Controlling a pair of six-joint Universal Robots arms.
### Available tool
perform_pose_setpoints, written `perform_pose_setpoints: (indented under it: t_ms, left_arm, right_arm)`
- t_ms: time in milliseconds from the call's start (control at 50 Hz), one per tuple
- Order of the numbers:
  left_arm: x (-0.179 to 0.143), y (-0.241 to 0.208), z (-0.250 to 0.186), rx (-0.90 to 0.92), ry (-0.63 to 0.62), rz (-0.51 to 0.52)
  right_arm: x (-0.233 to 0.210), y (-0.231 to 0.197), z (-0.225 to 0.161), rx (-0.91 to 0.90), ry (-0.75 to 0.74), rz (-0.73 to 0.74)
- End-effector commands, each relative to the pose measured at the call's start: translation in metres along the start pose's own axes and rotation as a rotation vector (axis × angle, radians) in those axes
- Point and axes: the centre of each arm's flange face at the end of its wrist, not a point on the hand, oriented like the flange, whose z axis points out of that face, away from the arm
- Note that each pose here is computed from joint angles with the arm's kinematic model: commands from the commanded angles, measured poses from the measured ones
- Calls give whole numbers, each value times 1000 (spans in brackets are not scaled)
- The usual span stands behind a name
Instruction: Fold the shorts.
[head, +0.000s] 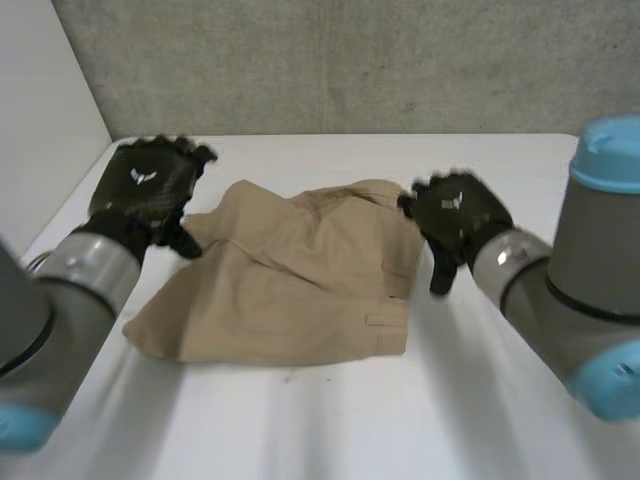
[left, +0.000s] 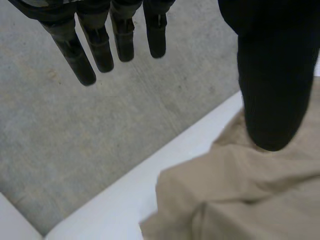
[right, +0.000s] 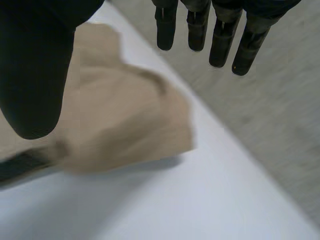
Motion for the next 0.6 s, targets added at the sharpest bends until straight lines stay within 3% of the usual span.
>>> perform_pose_setpoints:
  t_ms: [20, 160, 280, 440, 600]
  left_arm:
    - [3, 22, -56, -194, 36, -8]
    - [-2, 53, -76, -427, 44, -34]
    - [-9, 70, -65, -473, 29, -57]
    - [-17, 99, -28, -519, 21, -69]
    - [-23, 120, -2, -544, 7, -77]
  right_arm:
    - [-28, 24, -37, -116, -211, 123]
    - [-49, 38, -50, -145, -345, 157]
    - [-59, 57, -30, -196, -373, 166]
    - [-52, 64, 21, -141, -257, 140]
    - [-43, 60, 48, -72, -166, 111]
